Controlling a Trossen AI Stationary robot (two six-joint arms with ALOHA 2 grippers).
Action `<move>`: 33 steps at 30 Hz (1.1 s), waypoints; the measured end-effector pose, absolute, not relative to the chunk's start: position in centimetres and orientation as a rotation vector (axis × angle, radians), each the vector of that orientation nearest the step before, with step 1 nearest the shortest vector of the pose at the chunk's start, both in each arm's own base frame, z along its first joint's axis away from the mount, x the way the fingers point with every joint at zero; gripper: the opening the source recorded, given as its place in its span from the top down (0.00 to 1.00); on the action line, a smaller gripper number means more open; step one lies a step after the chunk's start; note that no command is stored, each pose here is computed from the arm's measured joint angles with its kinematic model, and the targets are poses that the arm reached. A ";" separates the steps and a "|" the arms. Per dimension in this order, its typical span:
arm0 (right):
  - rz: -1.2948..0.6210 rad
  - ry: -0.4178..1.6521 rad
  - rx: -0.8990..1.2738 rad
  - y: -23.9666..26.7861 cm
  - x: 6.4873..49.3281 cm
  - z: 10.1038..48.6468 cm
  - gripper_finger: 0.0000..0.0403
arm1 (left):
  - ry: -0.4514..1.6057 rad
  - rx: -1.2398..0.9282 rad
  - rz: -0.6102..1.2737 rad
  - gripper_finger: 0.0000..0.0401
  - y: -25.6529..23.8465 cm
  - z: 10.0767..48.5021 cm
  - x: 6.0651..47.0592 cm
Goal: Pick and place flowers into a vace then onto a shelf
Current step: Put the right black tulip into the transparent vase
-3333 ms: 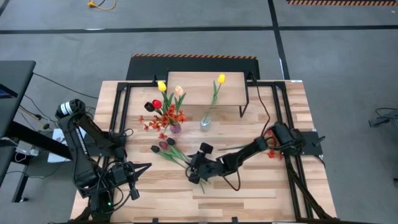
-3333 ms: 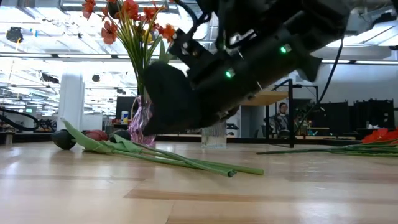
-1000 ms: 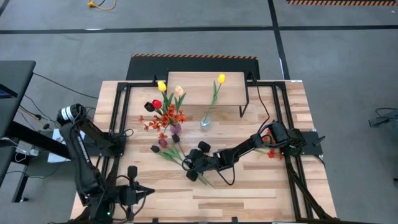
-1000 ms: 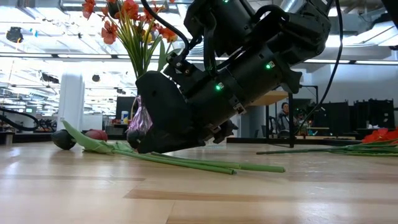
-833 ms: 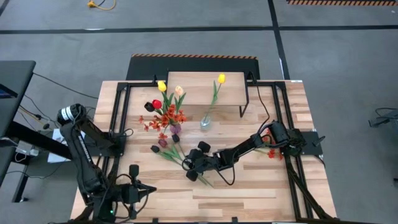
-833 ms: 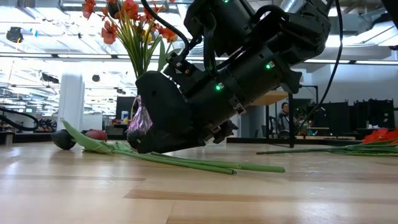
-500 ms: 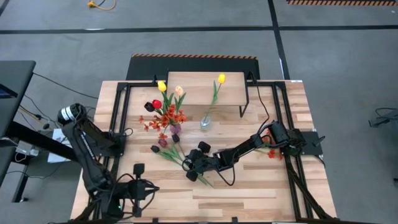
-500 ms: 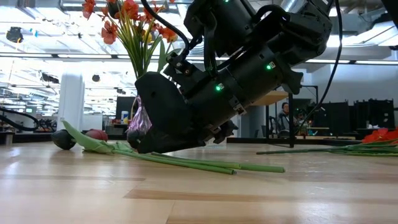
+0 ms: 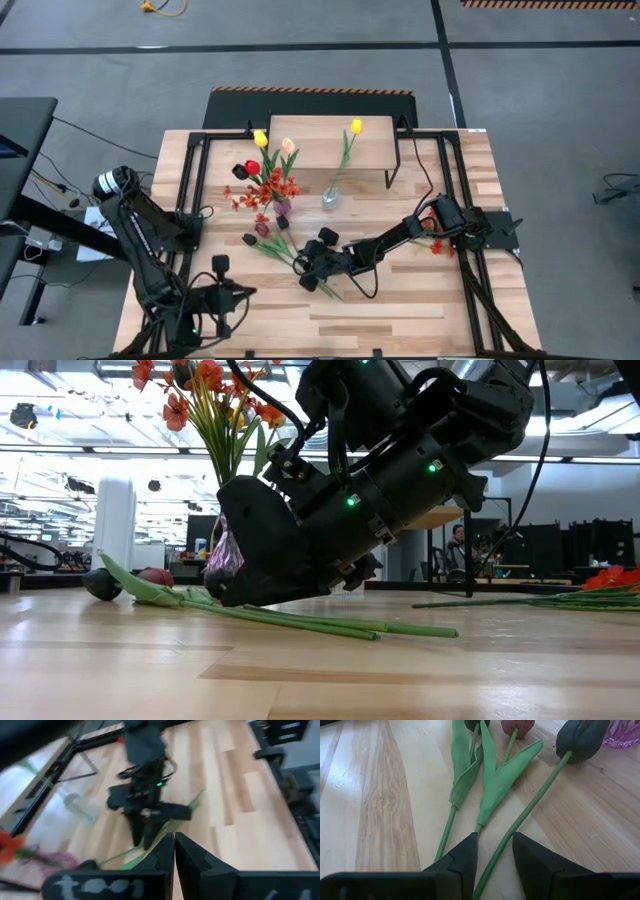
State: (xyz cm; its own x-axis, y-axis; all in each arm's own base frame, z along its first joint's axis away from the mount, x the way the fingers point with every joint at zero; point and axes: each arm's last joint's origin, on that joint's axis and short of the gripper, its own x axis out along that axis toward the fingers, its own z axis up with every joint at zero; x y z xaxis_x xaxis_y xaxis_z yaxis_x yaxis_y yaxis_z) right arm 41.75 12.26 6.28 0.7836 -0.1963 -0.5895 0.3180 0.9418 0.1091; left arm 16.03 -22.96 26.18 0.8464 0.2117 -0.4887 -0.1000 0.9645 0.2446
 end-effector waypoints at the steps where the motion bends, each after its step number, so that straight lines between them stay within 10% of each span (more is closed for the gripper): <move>1: -0.280 0.611 0.208 12.3 41.7 6.3 0.71 | 0.537 0.197 0.176 1.00 -22.9 26.2 16.0; 13: -0.279 0.607 0.209 12.2 41.8 6.3 0.71 | 0.375 0.291 -0.521 1.00 -26.3 26.8 15.9; 33: -0.280 0.614 0.184 11.9 41.9 6.3 0.71 | -0.047 -0.177 -0.231 1.00 -11.7 23.7 10.0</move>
State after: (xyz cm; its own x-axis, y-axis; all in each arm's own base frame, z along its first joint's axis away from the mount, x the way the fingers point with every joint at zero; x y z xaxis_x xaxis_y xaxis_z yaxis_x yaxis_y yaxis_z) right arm 41.85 11.87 6.27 0.7815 -0.2038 -0.5896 0.3124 0.9460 0.0871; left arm 9.98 -11.71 23.69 0.9725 -0.2230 0.0668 0.2314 0.9581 -0.1691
